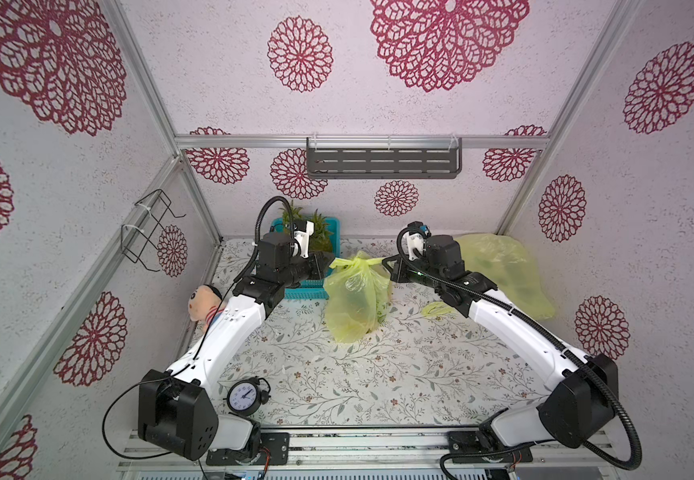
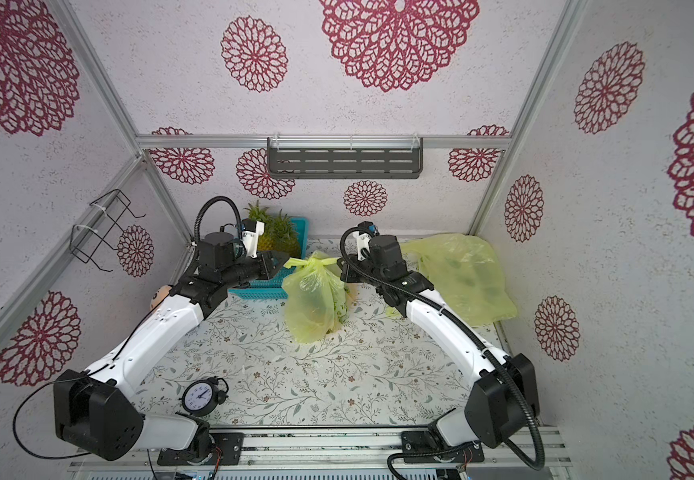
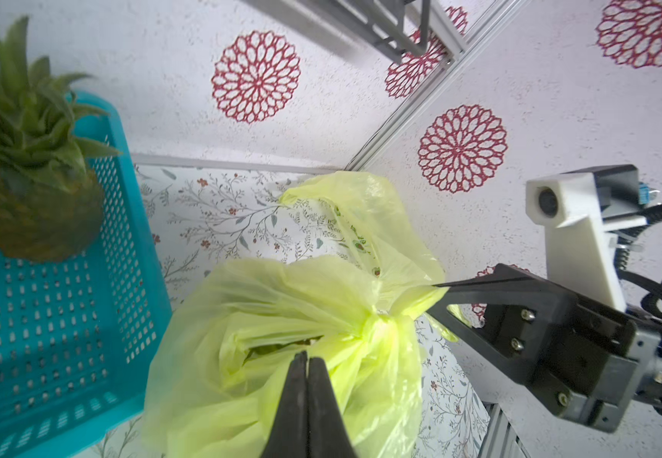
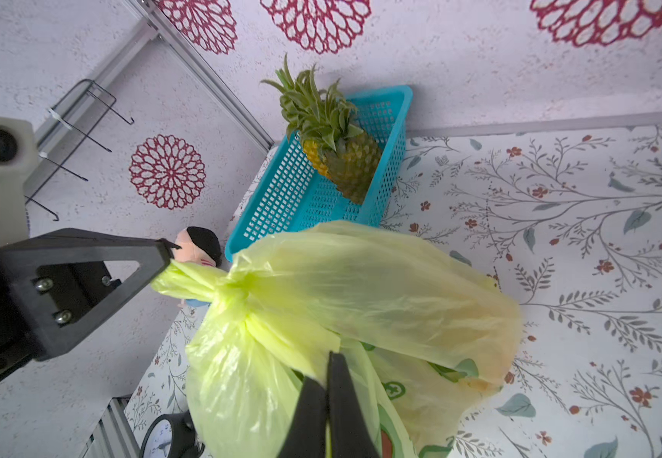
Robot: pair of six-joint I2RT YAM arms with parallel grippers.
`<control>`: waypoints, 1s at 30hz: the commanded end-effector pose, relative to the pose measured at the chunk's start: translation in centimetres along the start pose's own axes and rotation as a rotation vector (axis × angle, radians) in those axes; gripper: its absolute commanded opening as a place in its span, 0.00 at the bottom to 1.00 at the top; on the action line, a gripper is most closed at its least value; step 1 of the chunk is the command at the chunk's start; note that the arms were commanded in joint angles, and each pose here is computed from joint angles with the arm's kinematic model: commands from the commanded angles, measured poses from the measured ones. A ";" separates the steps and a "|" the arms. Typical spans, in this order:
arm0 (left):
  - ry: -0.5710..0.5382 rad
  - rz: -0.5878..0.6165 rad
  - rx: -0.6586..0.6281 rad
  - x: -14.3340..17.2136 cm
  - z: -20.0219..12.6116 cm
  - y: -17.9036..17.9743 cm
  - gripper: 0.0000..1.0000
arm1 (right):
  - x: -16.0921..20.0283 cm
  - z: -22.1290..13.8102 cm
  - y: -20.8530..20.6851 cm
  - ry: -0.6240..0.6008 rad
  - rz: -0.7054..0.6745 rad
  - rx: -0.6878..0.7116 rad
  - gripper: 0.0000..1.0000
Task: Place the pineapple into a plastic bag & tie a knot
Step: Tie the plastic bag at the center of the board.
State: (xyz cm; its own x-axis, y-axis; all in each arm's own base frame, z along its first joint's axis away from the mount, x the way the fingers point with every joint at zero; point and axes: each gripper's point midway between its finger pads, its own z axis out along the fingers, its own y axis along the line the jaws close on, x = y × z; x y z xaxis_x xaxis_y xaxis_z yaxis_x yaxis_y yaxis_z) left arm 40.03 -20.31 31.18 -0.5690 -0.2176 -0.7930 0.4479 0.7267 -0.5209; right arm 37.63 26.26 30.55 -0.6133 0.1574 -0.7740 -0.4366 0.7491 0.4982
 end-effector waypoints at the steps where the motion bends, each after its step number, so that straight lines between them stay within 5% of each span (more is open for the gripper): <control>1: -0.075 0.046 -0.084 -2.7 -2.0 1.1 0.00 | -4.5 -3.3 -2.7 -0.144 -0.001 0.145 0.00; 13: -0.064 0.043 -0.048 -3.4 -1.0 0.6 0.00 | -5.7 -5.0 -4.1 -0.165 -0.006 0.202 0.00; 24: 0.087 -0.084 -0.421 8.4 -2.1 12.7 0.00 | 6.8 -2.8 -18.1 0.004 0.252 0.523 0.00; 30: 0.033 -0.026 -0.411 4.7 -3.6 10.8 0.00 | 1.7 -3.2 -15.1 -0.082 0.210 0.428 0.00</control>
State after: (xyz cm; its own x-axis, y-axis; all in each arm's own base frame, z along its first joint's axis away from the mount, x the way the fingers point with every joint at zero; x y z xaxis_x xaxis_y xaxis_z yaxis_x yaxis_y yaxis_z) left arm 38.18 -16.60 20.26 -0.6910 -0.1864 -0.6984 0.2597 0.8376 -0.4806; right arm 38.20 19.04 19.57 -0.7308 0.2505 -0.6349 -0.1571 0.8435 0.5137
